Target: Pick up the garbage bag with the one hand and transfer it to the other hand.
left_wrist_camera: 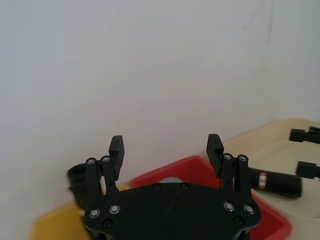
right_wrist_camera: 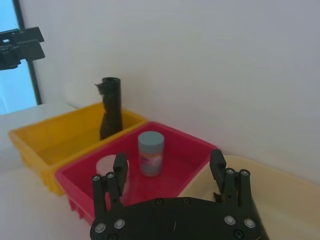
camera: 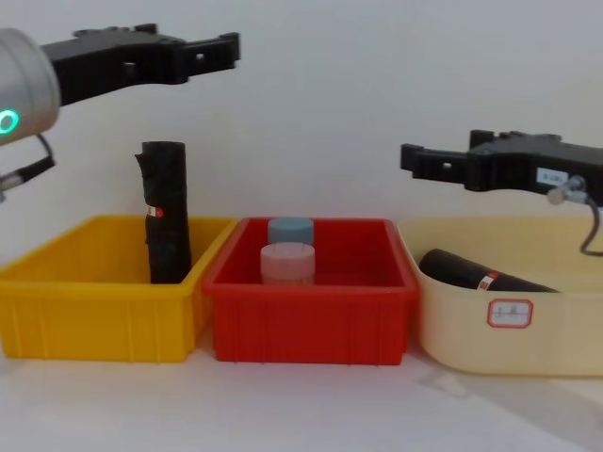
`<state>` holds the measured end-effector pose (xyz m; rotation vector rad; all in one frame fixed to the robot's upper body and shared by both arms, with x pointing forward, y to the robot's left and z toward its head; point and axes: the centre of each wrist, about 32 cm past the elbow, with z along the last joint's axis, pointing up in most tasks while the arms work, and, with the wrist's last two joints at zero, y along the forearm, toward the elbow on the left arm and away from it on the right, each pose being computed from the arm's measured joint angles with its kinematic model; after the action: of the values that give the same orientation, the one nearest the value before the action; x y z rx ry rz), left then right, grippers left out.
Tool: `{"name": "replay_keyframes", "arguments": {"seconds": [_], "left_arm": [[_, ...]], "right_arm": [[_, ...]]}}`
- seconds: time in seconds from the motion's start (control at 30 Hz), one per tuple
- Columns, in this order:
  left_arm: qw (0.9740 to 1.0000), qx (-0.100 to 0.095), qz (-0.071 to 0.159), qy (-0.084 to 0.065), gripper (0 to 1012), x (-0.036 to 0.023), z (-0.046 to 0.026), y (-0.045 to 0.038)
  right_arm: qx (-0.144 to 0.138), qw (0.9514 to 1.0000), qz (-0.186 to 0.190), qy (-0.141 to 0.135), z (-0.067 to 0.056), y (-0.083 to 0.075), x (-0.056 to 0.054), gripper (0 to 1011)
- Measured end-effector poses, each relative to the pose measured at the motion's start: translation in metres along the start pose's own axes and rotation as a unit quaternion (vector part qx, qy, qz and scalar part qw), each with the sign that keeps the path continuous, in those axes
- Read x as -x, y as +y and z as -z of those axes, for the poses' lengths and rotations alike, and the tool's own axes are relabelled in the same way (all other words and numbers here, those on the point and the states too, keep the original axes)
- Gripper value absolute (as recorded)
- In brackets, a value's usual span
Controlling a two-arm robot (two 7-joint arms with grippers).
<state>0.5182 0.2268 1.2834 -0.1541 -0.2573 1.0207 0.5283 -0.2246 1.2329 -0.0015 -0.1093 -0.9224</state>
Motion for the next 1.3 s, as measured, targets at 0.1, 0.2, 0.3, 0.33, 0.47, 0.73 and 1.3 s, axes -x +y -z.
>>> {"name": "replay_keyframes", "arguments": {"seconds": [0.1, 0.2, 0.3, 0.33, 0.47, 0.73, 1.3], "left_arm": [[0.9998, -0.002, -0.017, -0.006, 1001, -0.0028, -0.0011, 0.0065], [0.9995, -0.003, -0.03, -0.01, 1001, -0.0048, -0.0018, 0.0115], [0.9991, -0.004, -0.04, -0.014, 1001, -0.0063, -0.0026, 0.0152], [0.9989, -0.005, -0.044, -0.016, 1001, -0.007, -0.0028, 0.0168], [0.9985, -0.006, -0.052, -0.019, 1001, -0.0082, -0.0034, 0.02], [0.9977, -0.007, -0.063, -0.023, 1001, -0.0099, -0.0045, 0.0244], [0.9971, -0.008, -0.071, -0.026, 1001, -0.011, -0.005, 0.0278]], "right_arm": [[0.001, 0.9999, -0.01, -0.002, -0.001, 0.005, 0.002, 1002], [0.003, 0.9997, -0.022, -0.006, -0.002, 0.009, 0.004, 1001], [0.006, 0.9993, -0.036, -0.011, -0.004, 0.014, 0.006, 1001], [0.008, 0.999, -0.043, -0.014, -0.004, 0.017, 0.008, 1001], [0.013, 0.9982, -0.056, -0.02, -0.006, 0.023, 0.011, 1001], [0.03, 0.9952, -0.086, -0.034, -0.008, 0.043, 0.02, 1001], [0.058, 0.9916, -0.101, -0.055, -0.008, 0.079, 0.024, 1001]]}}
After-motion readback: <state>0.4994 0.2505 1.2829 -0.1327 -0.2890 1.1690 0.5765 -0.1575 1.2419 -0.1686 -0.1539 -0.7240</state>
